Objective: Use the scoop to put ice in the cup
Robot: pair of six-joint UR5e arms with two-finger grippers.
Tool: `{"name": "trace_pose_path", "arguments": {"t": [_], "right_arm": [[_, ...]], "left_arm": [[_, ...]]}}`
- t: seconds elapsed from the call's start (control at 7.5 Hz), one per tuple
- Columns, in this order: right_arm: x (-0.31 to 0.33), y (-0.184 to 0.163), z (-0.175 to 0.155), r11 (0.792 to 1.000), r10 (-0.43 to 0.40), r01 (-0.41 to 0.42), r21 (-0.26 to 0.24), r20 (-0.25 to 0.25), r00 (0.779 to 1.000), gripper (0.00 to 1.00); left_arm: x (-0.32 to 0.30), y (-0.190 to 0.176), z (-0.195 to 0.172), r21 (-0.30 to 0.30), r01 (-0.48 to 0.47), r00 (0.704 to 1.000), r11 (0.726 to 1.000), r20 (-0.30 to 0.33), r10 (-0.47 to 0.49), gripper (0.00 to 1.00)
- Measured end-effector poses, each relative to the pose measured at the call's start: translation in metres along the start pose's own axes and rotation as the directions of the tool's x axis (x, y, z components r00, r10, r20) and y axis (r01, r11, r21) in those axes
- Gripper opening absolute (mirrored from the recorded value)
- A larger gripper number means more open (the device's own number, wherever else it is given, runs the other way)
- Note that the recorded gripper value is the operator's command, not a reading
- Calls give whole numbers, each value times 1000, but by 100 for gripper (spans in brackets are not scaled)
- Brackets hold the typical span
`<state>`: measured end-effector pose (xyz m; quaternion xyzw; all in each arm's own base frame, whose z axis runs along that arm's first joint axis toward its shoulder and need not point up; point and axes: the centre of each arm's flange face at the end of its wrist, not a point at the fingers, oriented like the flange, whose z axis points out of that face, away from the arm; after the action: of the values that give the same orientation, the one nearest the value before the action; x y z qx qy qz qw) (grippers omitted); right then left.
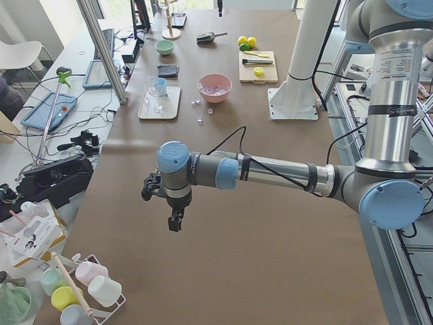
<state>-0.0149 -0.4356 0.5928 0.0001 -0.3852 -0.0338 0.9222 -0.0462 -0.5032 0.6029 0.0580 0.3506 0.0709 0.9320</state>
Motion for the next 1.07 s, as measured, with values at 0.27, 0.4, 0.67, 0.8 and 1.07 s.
{"name": "trace_pose_path", "arguments": {"t": [0.27, 0.4, 0.67, 0.8, 1.07], "right_arm": [[30, 10, -18, 1000, 0, 0, 0, -23, 1000, 99], [37, 15, -20, 1000, 9, -9, 1, -35, 999, 99], [43, 19, -21, 1000, 18, -18, 2, -47, 999, 99], [45, 19, -21, 1000, 20, -20, 1, -53, 998, 100], [47, 20, -20, 1000, 23, -23, 0, -60, 998, 99]], "left_arm": [[1, -1, 0, -1, 4, 1000, 1000, -1, -4, 99], [1, -1, 0, 0, 5, 1000, 1000, -1, -5, 99], [1, -1, 0, -1, 6, 1000, 1000, -1, -6, 99], [1, -2, 0, 0, 6, 1000, 1000, -1, -6, 99], [1, -2, -1, 1, 5, 1000, 1000, -1, -5, 99]]}}
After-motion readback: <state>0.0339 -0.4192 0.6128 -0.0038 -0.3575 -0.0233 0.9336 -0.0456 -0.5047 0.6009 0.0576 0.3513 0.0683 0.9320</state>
